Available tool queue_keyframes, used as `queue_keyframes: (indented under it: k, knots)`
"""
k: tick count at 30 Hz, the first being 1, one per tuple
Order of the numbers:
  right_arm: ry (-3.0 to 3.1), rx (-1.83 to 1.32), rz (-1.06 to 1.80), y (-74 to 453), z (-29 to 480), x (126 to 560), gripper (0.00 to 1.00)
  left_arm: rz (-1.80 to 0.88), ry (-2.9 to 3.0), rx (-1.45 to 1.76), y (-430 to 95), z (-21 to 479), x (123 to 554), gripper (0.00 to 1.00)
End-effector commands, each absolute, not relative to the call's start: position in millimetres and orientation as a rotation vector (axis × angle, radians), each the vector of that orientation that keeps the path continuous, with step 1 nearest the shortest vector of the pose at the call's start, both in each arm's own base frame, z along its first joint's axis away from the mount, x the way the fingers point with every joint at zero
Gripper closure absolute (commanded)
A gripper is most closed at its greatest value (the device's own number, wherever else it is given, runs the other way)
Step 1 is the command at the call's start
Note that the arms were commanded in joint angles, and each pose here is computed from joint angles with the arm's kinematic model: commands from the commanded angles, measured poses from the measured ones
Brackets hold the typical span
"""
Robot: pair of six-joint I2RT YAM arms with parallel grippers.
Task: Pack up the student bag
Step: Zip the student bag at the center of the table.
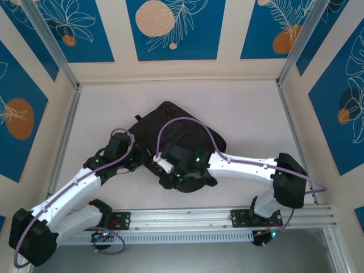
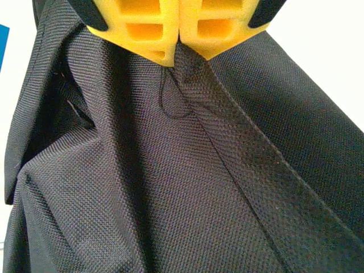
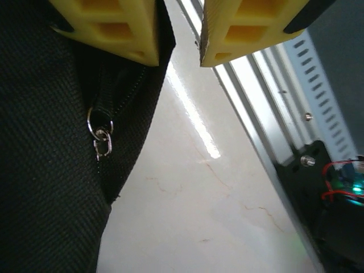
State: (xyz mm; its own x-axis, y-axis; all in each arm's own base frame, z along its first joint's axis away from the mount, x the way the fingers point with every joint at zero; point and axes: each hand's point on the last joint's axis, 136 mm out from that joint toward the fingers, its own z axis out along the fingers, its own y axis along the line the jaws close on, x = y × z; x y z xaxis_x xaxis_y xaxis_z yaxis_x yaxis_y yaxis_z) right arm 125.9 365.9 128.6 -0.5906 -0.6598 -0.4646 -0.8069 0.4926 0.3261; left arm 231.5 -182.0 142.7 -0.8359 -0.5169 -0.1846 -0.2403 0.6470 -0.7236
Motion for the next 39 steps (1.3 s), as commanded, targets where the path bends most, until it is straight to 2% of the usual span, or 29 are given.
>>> queue_keyframes:
  k: [1,4,6,26,39]
  knots:
    - [2.504,-1.139,1.051,365,150,120,0.71,-1.115,2.438,-0.545,-193,164,234,1.00]
    - [2.499,-0.963,1.250,360,176,135,0.70,-1.115,2.436,-0.544,-193,164,234,1.00]
    - [2.516,-0.886,1.284,354,182,143,0.70,-1.119,2.437,-0.544,-193,164,234,1.00]
    - [2.616,-0.903,0.936,349,161,149,0.70,-1.124,2.436,-0.543,-194,165,234,1.00]
    - [2.641,-0.943,0.879,372,151,158,0.70,-1.134,2.436,-0.551,-195,164,233,1.00]
